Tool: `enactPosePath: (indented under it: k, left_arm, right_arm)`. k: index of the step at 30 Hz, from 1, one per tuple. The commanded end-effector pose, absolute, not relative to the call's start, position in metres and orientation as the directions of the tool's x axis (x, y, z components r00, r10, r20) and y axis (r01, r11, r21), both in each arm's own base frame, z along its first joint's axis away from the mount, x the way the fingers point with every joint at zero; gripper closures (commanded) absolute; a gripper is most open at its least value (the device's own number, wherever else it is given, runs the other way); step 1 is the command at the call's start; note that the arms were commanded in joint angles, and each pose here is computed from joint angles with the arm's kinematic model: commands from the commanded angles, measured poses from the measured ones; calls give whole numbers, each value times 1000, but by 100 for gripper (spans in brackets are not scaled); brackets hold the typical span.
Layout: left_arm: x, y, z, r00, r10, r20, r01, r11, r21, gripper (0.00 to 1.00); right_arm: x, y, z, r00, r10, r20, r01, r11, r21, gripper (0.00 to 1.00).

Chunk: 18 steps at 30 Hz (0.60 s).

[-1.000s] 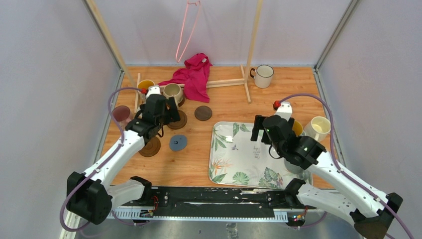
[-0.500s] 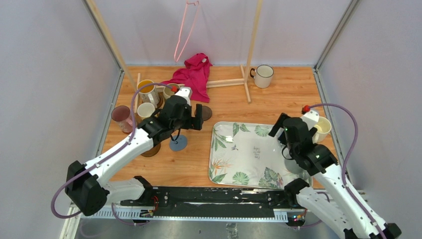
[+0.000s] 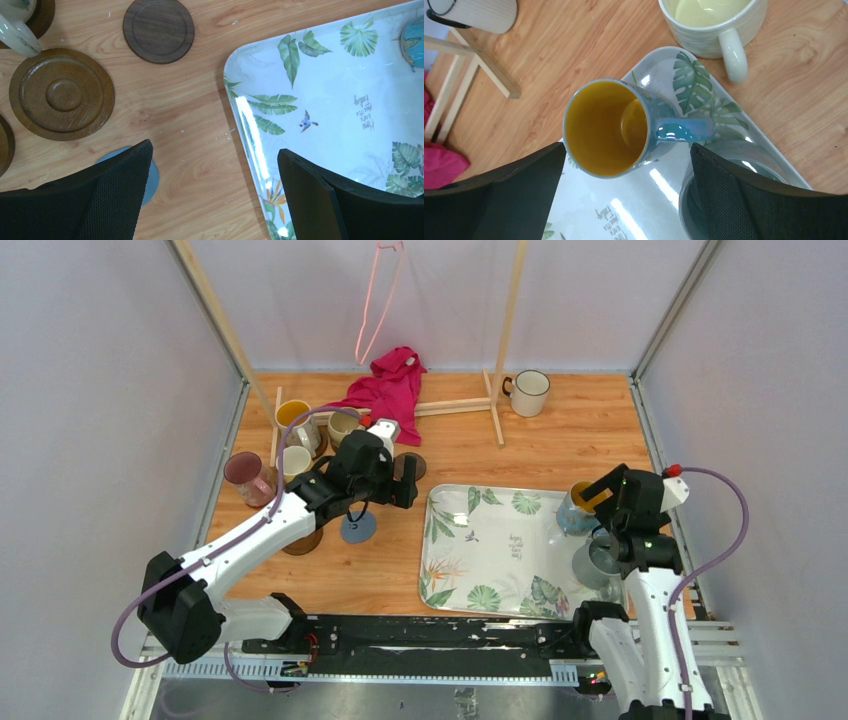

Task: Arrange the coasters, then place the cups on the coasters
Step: Pick up the cup from the tray.

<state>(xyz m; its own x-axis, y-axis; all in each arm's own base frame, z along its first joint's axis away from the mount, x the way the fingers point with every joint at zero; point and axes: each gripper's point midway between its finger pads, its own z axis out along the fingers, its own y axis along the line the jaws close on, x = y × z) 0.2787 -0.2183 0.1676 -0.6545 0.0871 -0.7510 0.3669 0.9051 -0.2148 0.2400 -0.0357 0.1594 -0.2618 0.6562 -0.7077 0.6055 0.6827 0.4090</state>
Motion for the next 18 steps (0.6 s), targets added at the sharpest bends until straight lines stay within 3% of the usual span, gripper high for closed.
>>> enactPosePath:
  k: [1, 7, 13, 18]
  left_arm:
    - [274, -227, 169, -659, 118, -742, 410, 884, -224, 0]
    - [271, -231, 168, -669, 122, -733, 424, 873, -242, 0]
    - [270, -231, 169, -671, 125, -730, 425, 873, -241, 0]
    - [272, -228, 168, -671, 125, -731, 416, 880, -231, 0]
  right_arm:
    - [256, -37, 160, -222, 710, -668, 572, 650, 500, 0]
    - [276, -48, 149, -212, 735, -644, 561, 631, 536, 0]
    - [296, -15, 143, -383, 728, -569, 431, 686, 586, 0]
    - [289, 0, 144, -436, 713, -549, 406, 700, 587, 0]
